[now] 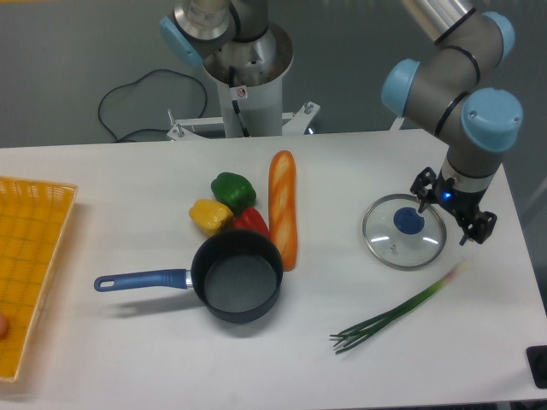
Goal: Pick up the green onion
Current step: 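Move the open gripper from the glass lid toward the green onion bunch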
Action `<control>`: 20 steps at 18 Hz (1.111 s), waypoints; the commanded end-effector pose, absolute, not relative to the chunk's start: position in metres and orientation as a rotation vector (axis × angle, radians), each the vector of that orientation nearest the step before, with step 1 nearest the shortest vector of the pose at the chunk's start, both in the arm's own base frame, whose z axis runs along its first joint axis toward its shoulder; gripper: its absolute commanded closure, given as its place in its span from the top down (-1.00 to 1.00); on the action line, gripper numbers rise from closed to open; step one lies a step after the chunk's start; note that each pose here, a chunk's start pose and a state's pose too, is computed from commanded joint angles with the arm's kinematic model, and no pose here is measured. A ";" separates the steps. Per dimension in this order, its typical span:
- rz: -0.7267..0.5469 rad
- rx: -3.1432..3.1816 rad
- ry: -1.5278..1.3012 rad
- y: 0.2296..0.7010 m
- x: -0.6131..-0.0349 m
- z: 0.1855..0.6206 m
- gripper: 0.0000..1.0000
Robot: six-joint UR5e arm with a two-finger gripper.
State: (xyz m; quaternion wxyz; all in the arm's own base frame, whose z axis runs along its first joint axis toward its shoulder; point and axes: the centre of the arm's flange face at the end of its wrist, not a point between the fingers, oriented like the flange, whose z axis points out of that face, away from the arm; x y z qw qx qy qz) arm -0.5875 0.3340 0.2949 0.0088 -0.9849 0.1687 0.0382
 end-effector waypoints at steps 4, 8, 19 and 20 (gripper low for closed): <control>0.117 -3.077 0.525 0.338 -0.584 0.294 1.00; 0.100 -3.089 0.425 0.352 -0.573 0.285 1.00; 0.128 -3.089 0.296 0.354 -0.572 0.284 1.00; 0.122 -3.092 0.253 0.359 -0.570 0.282 1.00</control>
